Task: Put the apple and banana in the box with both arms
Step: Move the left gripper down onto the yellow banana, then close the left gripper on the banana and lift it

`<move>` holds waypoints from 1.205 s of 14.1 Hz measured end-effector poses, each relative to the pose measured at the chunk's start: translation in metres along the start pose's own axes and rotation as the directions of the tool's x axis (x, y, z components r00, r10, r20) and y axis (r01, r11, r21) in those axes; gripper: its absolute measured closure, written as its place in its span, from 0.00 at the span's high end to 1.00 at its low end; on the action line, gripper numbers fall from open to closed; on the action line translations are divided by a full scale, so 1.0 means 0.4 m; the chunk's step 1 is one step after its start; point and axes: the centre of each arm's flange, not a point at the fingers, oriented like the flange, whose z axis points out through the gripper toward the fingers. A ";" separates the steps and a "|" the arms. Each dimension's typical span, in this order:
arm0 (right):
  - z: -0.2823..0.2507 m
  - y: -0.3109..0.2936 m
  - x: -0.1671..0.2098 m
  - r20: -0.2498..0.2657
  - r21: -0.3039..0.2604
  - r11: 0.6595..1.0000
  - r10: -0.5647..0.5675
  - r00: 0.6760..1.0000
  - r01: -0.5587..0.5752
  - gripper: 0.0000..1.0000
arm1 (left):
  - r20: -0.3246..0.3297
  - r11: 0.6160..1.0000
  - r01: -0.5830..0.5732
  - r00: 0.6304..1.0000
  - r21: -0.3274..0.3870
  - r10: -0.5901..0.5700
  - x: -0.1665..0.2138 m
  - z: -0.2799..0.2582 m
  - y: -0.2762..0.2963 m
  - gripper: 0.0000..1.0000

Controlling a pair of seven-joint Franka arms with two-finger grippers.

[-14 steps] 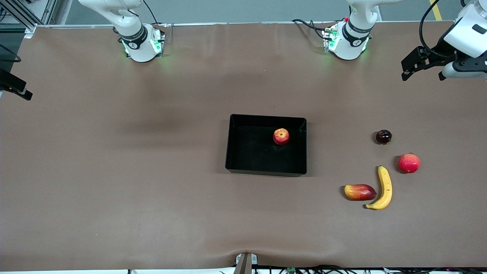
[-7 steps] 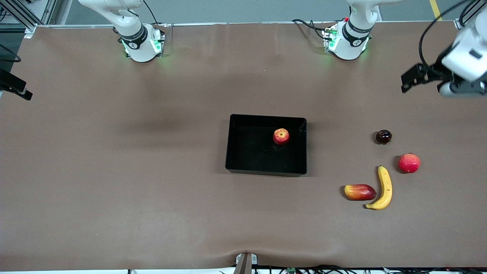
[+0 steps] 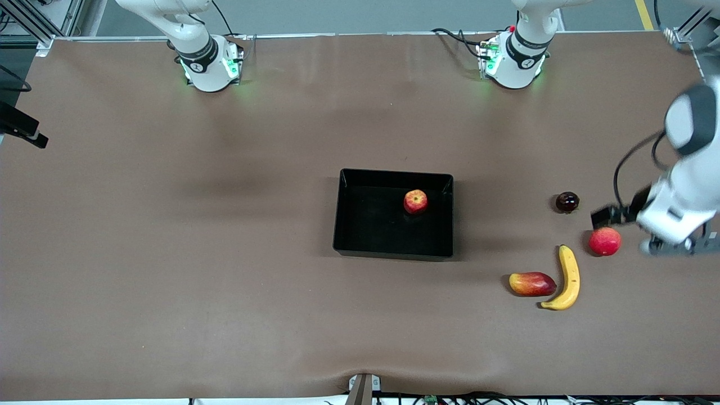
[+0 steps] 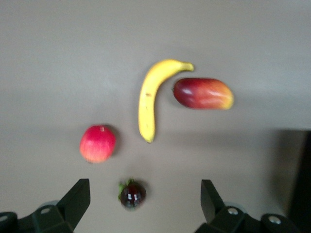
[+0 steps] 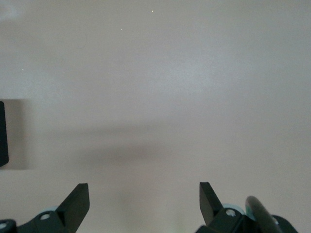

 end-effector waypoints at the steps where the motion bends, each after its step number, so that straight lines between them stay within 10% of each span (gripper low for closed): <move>1: 0.000 0.000 0.000 0.000 0.000 1.000 0.000 1.000 0.000 1.00 | 0.002 1.000 0.006 1.000 -0.008 -0.006 0.024 0.081 -0.015 1.00; 14: -0.001 0.003 0.000 -0.001 0.000 1.000 0.002 1.000 -0.002 1.00 | 0.005 0.998 0.019 1.000 -0.055 -0.018 0.082 0.550 -0.051 1.00; 17: -0.002 0.002 0.000 -0.001 0.000 1.000 0.002 1.000 -0.002 1.00 | -0.001 0.998 0.022 1.000 -0.065 -0.022 0.080 0.605 -0.051 0.87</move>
